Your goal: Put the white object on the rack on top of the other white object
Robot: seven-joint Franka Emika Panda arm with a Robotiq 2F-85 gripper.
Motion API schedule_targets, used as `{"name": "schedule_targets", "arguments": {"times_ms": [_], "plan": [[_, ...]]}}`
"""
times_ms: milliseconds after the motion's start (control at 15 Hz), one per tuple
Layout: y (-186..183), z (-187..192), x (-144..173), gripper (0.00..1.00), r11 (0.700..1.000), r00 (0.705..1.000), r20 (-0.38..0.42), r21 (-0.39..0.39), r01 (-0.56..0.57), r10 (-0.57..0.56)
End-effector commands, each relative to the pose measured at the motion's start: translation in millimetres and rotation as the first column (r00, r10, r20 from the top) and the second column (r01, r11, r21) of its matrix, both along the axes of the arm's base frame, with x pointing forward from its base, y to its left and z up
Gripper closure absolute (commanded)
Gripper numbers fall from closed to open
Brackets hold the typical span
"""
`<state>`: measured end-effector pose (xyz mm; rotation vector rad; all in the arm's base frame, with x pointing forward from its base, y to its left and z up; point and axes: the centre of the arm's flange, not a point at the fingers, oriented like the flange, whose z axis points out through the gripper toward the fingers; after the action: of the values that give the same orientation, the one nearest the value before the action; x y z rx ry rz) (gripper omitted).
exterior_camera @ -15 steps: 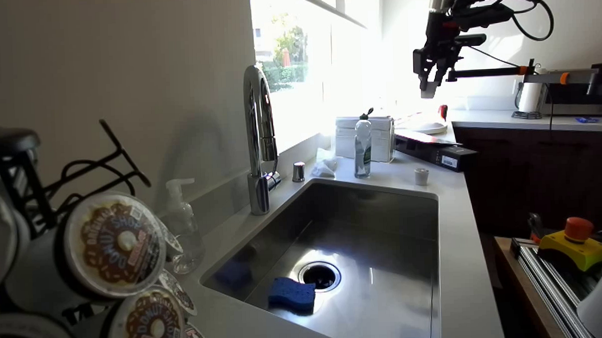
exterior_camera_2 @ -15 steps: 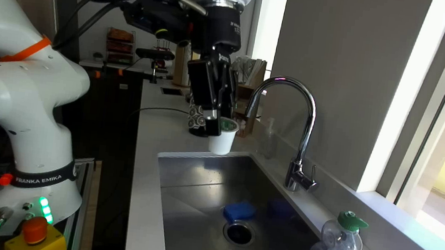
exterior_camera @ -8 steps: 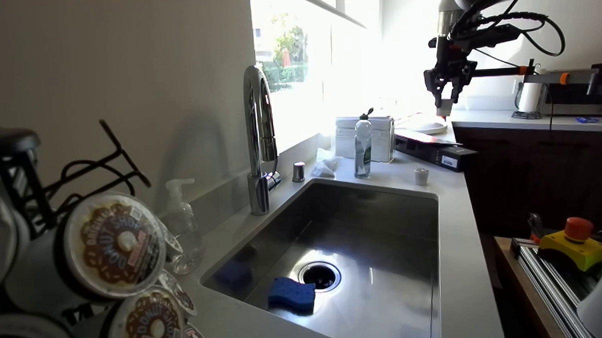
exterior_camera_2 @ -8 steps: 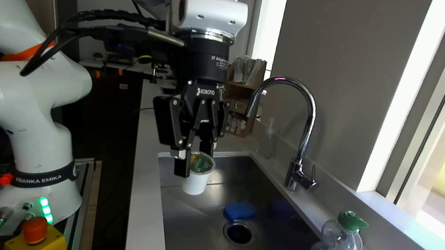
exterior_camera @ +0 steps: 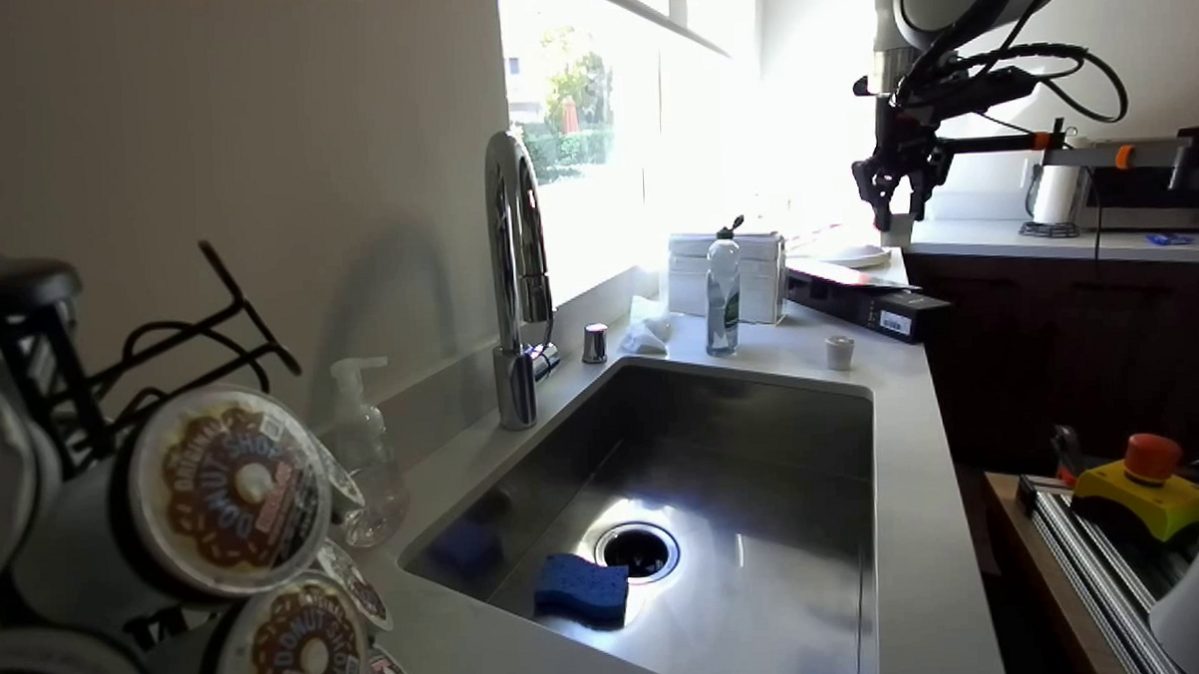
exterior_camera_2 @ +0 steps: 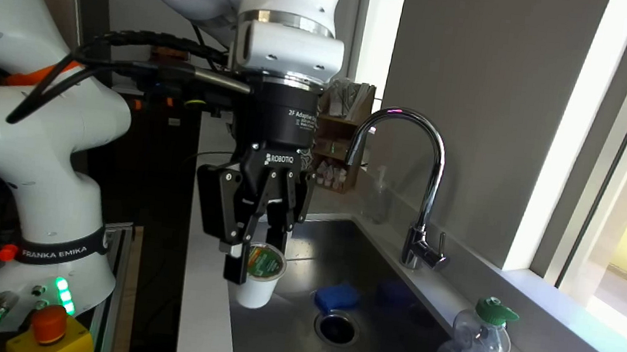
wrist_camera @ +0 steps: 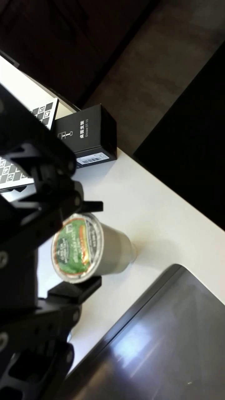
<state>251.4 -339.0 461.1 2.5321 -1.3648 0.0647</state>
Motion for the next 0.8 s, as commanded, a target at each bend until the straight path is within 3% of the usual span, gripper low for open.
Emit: {"name": "schedule_targets", "arguments": {"times_ms": [0, 67, 733], "plan": [[2, -1, 1, 0.73, 1.0, 1.0, 0.002, -0.022, 0.002, -0.002], [-1, -6, 2, 0.73, 0.997, 1.0, 0.001, -0.074, 0.028, -0.028], [-29, -45, 8, 0.73, 0.99, 0.992, 0.083, -0.096, 0.107, -0.099]]}}
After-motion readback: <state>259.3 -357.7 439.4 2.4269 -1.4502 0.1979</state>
